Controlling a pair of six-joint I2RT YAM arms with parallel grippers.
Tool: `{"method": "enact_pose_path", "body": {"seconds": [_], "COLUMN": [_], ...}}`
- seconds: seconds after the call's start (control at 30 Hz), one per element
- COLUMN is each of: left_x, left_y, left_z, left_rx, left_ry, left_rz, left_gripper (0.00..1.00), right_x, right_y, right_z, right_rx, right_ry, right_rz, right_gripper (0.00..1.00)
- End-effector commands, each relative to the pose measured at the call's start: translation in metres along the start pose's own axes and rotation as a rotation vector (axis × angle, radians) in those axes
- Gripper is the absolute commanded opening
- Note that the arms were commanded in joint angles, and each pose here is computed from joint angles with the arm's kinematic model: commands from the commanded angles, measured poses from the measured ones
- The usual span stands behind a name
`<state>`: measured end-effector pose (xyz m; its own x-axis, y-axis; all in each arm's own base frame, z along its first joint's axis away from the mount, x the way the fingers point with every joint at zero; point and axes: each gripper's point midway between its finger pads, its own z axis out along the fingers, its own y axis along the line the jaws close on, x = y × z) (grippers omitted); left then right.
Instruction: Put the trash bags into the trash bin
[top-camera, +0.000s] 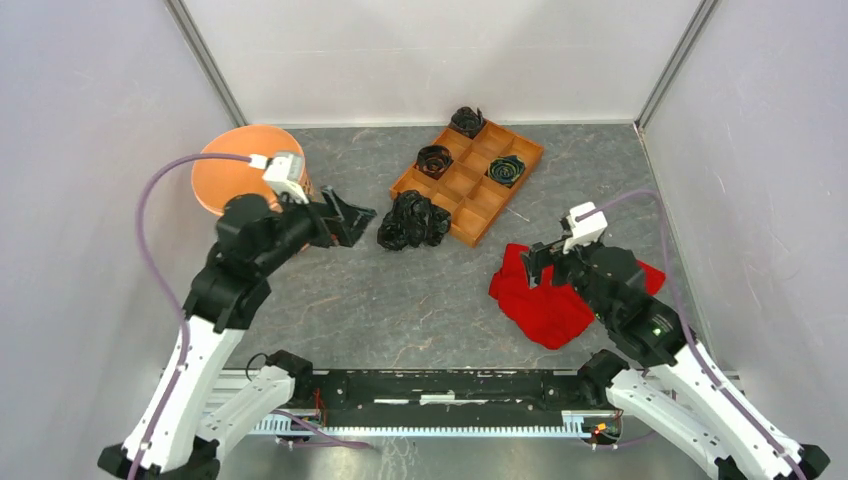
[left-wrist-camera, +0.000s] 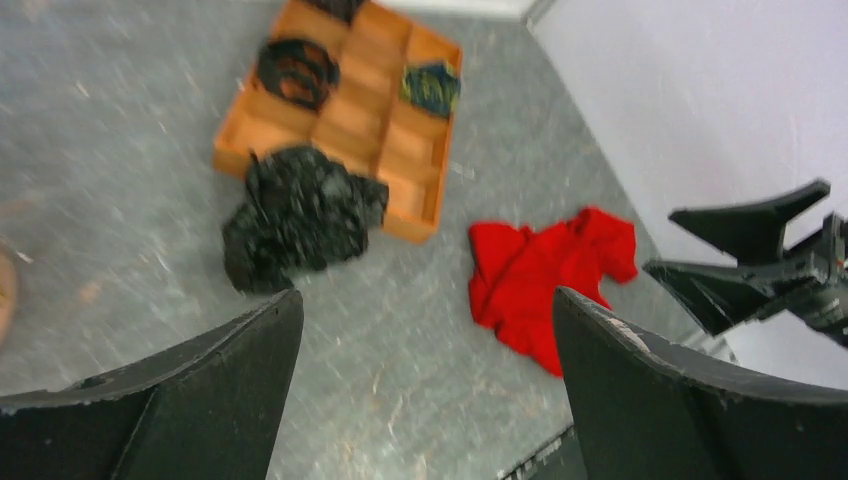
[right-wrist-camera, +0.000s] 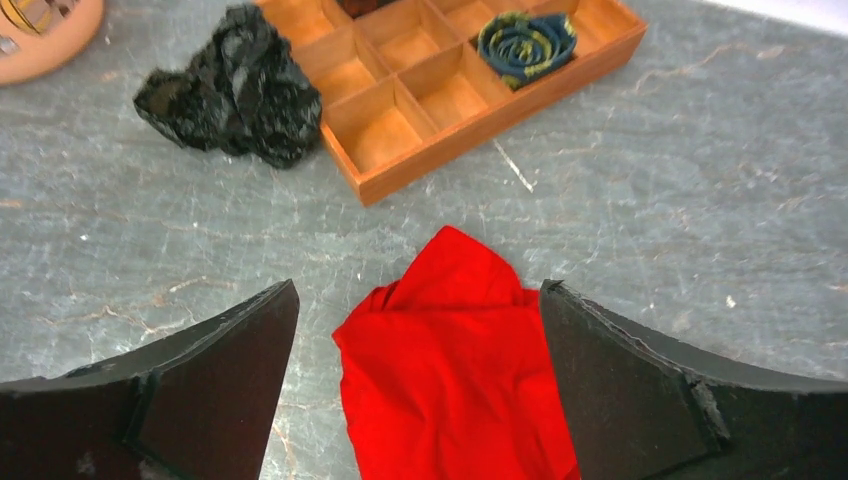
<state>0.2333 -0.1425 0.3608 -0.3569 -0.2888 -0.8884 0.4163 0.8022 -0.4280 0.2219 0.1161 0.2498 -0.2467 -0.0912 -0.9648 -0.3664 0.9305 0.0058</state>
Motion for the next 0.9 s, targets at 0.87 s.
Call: {"method": "enact_pose_path", "body": {"seconds": [0.87], "left_x": [0.207], "left_y": [0.092], "left_z": [0.118], "left_rx": [-0.426], "left_ry": [0.385], "left_rz": [-0.1], "left_gripper": [0.97], "right_x": [0.081], "right_y": [0.066], "right_z": [0.114], "right_rx": [-0.215], "right_ry": [-0.231], "right_rz": [-0.014], "right_gripper": [0.98]}}
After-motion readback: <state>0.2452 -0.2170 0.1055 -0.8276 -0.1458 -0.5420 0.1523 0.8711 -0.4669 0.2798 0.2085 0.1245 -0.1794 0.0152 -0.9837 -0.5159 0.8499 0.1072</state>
